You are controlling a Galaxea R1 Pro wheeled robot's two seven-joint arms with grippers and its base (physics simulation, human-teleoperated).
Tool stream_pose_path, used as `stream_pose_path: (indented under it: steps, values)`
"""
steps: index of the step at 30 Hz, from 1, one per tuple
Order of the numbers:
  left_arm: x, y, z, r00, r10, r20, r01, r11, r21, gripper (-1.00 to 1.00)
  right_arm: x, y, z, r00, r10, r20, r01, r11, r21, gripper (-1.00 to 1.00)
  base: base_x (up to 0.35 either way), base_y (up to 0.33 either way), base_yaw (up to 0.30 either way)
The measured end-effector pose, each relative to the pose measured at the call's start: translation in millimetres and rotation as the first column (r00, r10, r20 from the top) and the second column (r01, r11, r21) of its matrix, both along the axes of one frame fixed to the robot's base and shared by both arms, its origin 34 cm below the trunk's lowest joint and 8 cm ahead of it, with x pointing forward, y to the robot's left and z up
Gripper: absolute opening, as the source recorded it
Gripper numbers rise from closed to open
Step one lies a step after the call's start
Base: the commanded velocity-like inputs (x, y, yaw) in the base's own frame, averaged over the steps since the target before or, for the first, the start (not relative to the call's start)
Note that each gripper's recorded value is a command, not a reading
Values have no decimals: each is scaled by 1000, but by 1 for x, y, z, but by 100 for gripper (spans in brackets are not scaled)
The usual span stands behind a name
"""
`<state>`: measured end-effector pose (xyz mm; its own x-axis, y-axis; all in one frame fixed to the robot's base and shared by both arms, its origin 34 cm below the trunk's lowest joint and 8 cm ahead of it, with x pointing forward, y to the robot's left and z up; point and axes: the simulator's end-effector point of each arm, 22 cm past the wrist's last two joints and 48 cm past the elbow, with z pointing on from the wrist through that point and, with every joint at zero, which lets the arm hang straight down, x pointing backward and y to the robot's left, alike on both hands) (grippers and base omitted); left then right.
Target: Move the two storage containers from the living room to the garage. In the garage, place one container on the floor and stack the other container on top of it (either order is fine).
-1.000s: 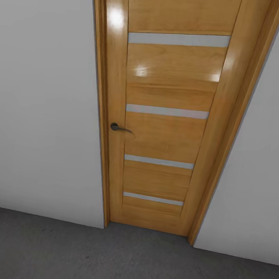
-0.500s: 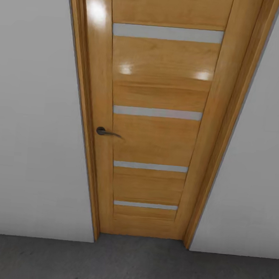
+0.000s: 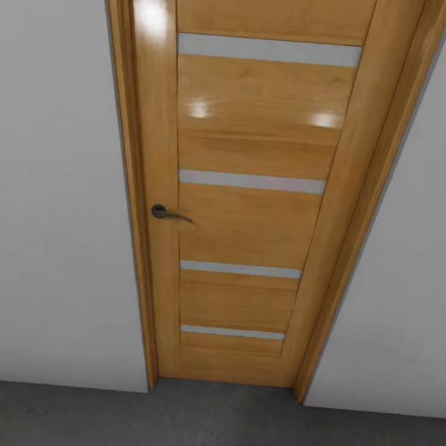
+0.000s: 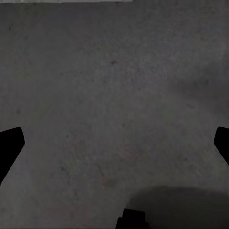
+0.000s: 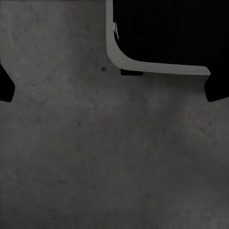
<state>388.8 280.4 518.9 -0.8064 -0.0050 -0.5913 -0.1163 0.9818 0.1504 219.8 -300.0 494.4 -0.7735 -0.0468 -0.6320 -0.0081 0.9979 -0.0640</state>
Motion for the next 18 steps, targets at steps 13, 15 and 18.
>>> stream_pose_path:
  steps: [13, 15, 18]
  values:
    - [0, -1, 0, 1000, 0, 0, 0, 1000, -1, 100, 0, 0, 0, 1000, 1, 0, -1, 1000, 0, 100, 192, 0, 0]
    - [0, -1, 0, 1000, 0, 0, 0, 1000, -1, 100, 0, 0, 0, 1000, 1, -1, -1, 1000, 0, 100, 6, 0, 0]
    - [0, -1, 0, 1000, 0, 1, 0, 1000, -1, 100, 0, 0, 0, 1000, 1, -1, -1, 1000, -1, 100, 3, 0, 0]
